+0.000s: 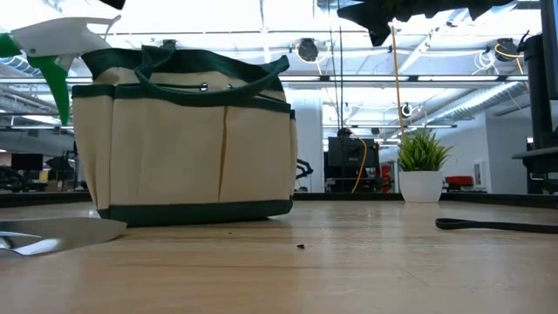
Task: Pick & Place Garden tools in Gardening bag
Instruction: Put the spray bottle into the gardening bag
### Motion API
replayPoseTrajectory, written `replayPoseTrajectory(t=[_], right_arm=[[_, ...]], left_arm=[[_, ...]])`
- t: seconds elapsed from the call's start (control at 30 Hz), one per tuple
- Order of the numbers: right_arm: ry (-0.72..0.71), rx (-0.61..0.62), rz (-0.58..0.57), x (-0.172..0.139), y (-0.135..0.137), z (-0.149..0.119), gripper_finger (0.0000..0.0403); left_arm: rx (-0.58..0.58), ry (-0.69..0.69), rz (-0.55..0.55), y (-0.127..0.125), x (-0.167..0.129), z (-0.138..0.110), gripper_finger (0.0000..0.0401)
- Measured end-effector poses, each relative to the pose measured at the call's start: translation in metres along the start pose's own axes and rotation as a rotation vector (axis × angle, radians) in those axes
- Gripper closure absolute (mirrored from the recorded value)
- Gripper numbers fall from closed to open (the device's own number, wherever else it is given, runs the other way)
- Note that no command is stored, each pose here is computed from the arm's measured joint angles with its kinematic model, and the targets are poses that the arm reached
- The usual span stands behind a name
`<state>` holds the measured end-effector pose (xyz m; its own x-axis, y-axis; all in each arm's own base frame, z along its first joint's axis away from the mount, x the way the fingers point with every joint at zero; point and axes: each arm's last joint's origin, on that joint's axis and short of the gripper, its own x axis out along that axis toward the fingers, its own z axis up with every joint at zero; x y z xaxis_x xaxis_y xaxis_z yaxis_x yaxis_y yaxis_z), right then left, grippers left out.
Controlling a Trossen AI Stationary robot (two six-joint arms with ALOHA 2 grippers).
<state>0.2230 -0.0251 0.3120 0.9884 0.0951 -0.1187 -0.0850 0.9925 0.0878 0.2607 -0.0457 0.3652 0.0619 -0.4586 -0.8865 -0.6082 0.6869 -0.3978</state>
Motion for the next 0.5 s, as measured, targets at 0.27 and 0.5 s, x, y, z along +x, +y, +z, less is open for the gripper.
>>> replayPoseTrajectory(t=[0.27, 0.5], right_arm=[[0.0, 0.0, 0.0, 0.0, 0.0, 0.0, 0.0232], [0.0, 0.005, 0.0, 0.0, 0.0, 0.0, 0.0232]], left_arm=[[0.119, -0.093, 0.177, -0.023, 0.025, -0.027, 0.0217], [0.149, -0.362, 0.343, -0.037, 0.039, -0.052, 0.0217]])
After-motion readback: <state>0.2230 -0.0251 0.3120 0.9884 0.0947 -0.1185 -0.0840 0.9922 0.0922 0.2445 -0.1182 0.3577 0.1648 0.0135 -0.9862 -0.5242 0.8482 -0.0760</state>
